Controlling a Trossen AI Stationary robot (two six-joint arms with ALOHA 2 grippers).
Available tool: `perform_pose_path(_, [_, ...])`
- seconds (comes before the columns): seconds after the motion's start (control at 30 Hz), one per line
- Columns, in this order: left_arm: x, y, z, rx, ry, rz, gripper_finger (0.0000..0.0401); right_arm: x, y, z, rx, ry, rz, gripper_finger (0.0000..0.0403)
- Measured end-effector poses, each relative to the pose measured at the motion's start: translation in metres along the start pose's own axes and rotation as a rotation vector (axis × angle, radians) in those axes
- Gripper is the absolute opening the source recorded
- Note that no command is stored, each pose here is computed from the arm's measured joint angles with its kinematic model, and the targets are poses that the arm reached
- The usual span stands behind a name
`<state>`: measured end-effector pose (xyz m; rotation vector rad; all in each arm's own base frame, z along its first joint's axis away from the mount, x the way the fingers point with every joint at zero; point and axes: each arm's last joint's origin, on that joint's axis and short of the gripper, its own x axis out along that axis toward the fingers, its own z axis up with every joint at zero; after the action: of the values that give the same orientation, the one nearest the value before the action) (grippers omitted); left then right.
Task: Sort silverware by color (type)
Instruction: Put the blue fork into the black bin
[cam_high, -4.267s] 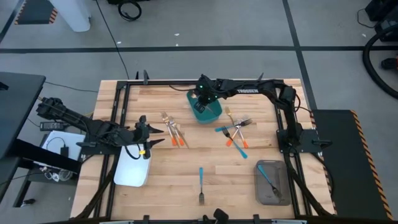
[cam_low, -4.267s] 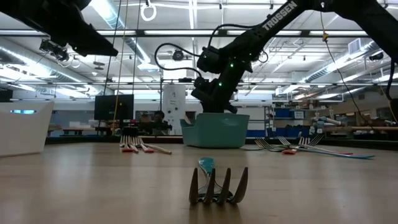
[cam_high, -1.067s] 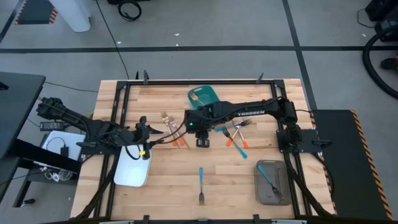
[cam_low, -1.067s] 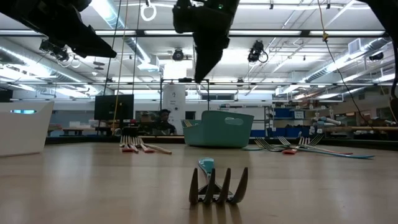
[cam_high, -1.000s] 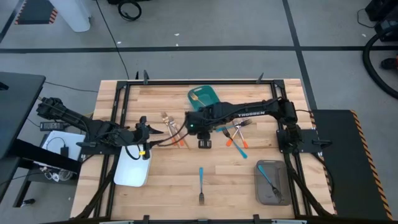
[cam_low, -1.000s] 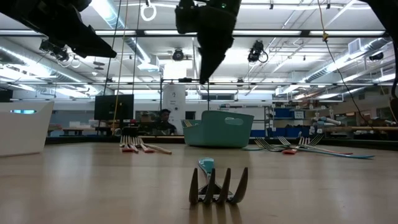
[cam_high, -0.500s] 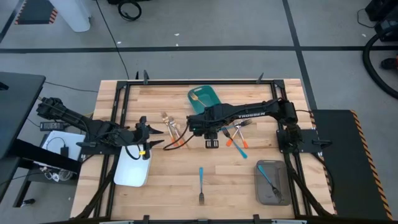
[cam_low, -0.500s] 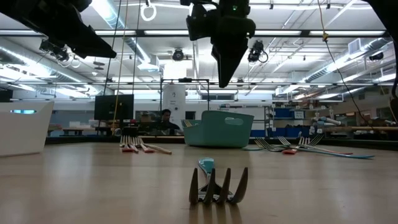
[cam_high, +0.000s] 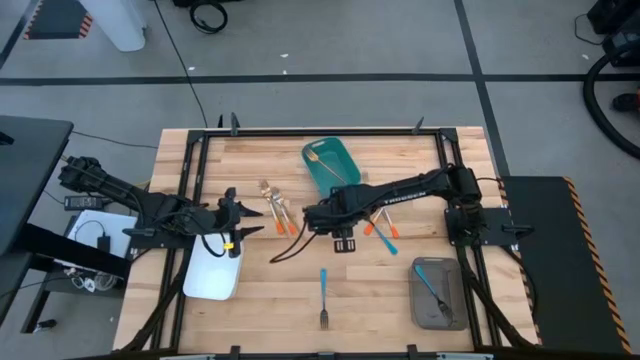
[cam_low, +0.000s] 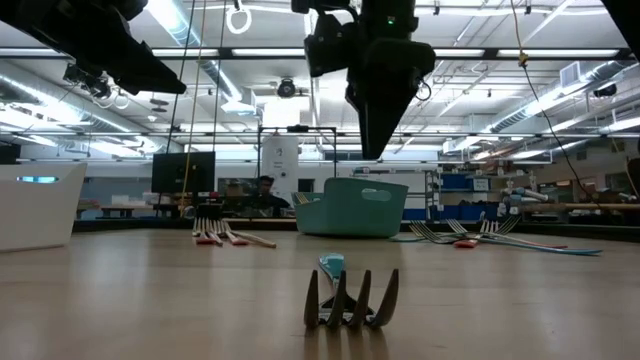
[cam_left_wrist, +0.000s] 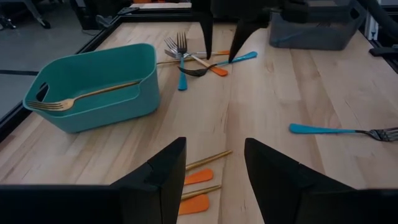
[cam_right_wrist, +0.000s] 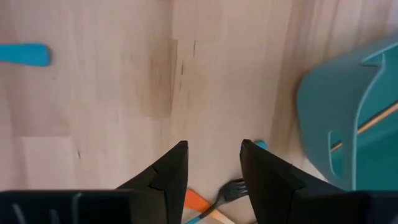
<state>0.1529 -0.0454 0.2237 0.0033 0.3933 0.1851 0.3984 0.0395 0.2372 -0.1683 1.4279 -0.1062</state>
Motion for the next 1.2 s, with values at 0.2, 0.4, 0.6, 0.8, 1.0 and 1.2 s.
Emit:
perform_pose_path(0.2, [0.000,0.000,0.000,0.000,0.000,0.000,0.0172,-0.002,0.009,-0.002,-0.011,0.006,0.000,0.0152])
perform_pose_path(0.4, [0.000,0.000,0.000,0.000,0.000,-0.001,0.0172,-0.003,0.013,-0.005,-0.032,0.031,-0.033,0.0152])
perform_pose_path(0.6, [0.000,0.000,0.000,0.000,0.000,-0.001,0.0172,-0.007,0.014,-0.019,-0.022,0.018,-0.051,0.0152])
perform_pose_path(0.8, [0.000,0.000,0.000,0.000,0.000,-0.002,0.0172,-0.015,0.008,-0.049,0.060,-0.072,-0.048,0.0152])
perform_pose_path(1.0, [0.000,0.000,0.000,-0.001,-0.002,-0.001,0.0172,-0.021,0.003,-0.075,0.157,-0.152,-0.067,0.0152])
perform_pose_path(1.2, [0.000,0.000,0.001,-0.004,-0.007,-0.002,0.0172,-0.020,-0.005,-0.098,0.218,-0.165,-0.104,0.0152])
